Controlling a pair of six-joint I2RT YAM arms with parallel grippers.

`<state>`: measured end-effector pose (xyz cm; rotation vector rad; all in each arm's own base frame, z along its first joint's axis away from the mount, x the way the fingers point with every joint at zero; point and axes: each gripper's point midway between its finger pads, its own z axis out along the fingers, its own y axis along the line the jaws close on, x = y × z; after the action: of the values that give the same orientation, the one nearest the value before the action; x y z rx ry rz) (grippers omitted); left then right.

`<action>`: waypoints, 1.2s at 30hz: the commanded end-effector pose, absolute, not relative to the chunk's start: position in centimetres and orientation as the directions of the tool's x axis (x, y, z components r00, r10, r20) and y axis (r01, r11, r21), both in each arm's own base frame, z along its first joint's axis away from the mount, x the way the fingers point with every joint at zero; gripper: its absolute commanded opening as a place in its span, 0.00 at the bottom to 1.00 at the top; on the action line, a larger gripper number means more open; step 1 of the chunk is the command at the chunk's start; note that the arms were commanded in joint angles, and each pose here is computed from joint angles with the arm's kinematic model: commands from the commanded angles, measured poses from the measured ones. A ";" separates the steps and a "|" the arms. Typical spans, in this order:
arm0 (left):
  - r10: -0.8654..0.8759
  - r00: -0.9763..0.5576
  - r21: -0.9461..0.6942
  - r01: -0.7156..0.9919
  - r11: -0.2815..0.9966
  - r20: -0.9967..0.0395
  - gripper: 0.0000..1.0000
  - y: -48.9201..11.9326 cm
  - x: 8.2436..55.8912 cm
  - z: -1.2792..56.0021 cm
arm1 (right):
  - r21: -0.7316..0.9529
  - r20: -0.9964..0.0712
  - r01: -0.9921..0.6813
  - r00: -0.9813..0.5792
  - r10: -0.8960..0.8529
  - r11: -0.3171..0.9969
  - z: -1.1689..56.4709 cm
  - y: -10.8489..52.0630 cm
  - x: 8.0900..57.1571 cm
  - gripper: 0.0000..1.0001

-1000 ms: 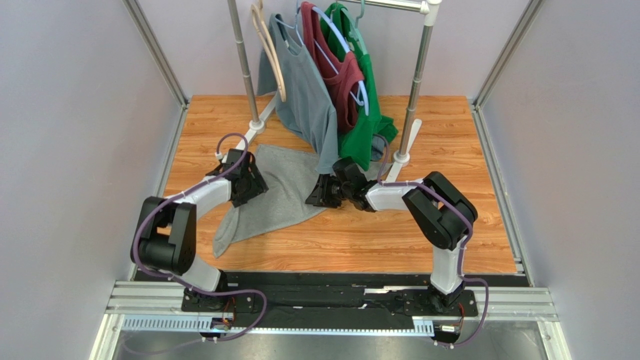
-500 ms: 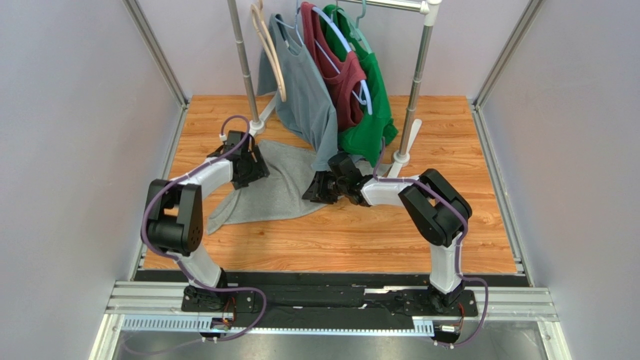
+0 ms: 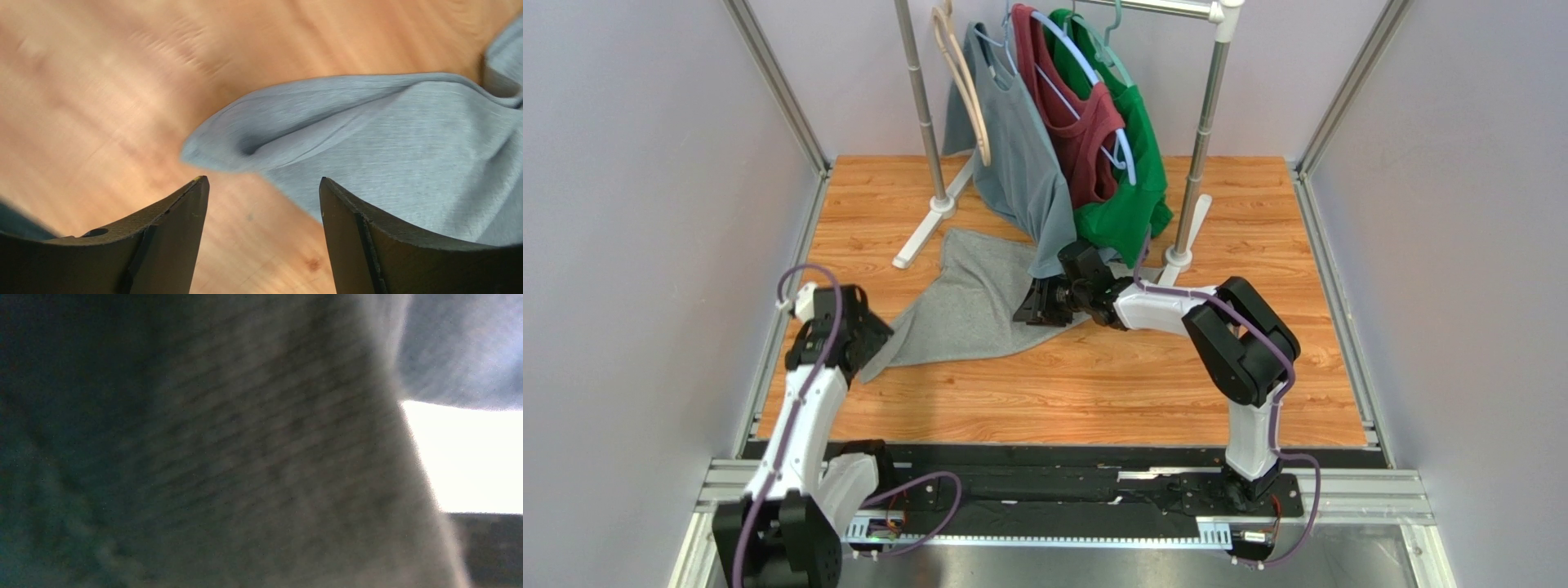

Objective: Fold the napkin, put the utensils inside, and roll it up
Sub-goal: Adjust the napkin at the center of the board.

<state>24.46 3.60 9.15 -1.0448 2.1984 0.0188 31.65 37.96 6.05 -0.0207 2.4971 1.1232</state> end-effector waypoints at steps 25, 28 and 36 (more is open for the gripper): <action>-0.909 -0.039 -0.397 -0.891 0.219 -0.414 0.59 6.6 19.6 2.6 | 0.796 -0.315 -0.150 -0.930 0.190 0.587 6.9 34.3 35.1 0.40; -0.910 -0.036 -0.381 -0.901 0.208 -0.412 0.59 6.8 19.6 2.6 | 0.798 -0.307 -0.143 -0.933 0.191 0.586 6.6 34.1 35.1 0.40; -0.898 -0.076 -0.313 -0.922 0.229 -0.433 0.59 7.7 19.8 2.8 | 0.799 -0.307 -0.138 -0.931 0.199 0.586 6.4 33.9 35.5 0.40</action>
<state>19.51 6.81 2.32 -1.6656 1.9674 0.0093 34.94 33.83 6.40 0.0633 2.4837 1.2622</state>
